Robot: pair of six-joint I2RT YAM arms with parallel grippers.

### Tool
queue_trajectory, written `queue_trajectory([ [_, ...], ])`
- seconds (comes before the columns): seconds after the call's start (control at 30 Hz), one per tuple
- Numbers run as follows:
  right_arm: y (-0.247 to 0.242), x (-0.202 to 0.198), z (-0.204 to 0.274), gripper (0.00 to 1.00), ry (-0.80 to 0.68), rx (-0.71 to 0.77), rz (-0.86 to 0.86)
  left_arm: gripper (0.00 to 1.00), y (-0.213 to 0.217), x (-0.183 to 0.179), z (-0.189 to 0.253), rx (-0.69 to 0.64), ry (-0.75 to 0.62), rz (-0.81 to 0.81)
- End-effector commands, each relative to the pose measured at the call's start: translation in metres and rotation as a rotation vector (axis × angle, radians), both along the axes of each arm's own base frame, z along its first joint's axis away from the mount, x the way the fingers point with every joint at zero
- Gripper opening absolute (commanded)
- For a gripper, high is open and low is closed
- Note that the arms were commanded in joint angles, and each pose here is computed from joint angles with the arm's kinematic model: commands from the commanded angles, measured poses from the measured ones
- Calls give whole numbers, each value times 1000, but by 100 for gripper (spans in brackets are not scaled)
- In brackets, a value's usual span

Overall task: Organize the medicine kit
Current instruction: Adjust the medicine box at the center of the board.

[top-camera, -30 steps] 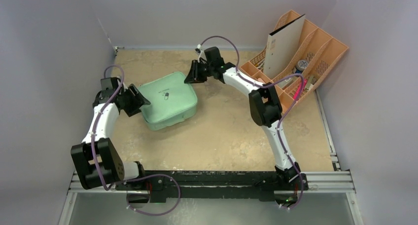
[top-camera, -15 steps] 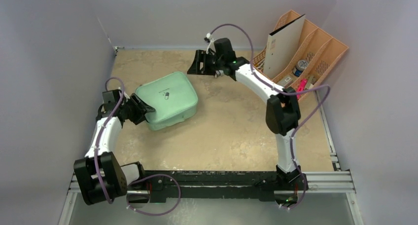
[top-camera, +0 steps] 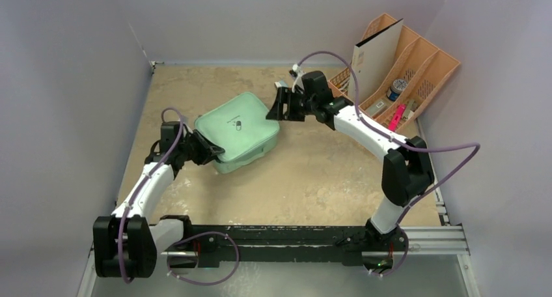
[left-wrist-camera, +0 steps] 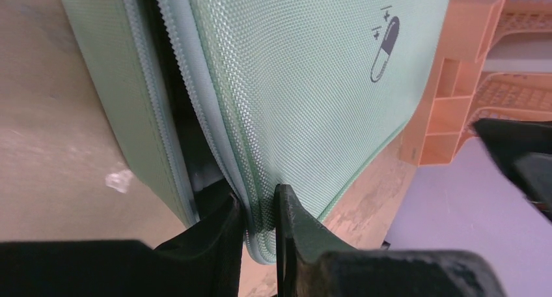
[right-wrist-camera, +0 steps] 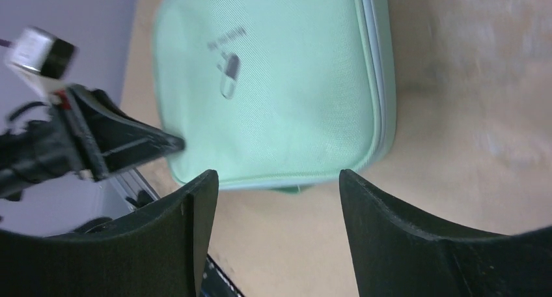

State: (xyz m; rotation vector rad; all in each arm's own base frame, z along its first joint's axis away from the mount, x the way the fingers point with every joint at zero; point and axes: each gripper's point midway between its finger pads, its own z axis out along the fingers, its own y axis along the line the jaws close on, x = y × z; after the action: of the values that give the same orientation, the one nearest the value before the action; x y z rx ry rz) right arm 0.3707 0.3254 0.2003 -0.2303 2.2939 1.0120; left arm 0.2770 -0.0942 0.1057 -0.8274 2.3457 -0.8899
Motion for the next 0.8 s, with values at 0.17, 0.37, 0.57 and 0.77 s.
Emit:
queue_trajectory([
  [0.17, -37, -40, -19, 70, 70, -7, -127, 26, -60, -8, 13, -17, -51, -54],
  [0.37, -39, -42, -26, 74, 183, 94, -276, 44, -55, -9, 27, 71, -90, -82],
  [0.57, -53, -56, -49, 82, 369, 137, -533, 52, -41, 6, 58, 250, -155, -161],
  [0.77, -47, -56, -55, 80, 369, 163, -529, 53, -23, 48, 83, 441, -174, -259],
])
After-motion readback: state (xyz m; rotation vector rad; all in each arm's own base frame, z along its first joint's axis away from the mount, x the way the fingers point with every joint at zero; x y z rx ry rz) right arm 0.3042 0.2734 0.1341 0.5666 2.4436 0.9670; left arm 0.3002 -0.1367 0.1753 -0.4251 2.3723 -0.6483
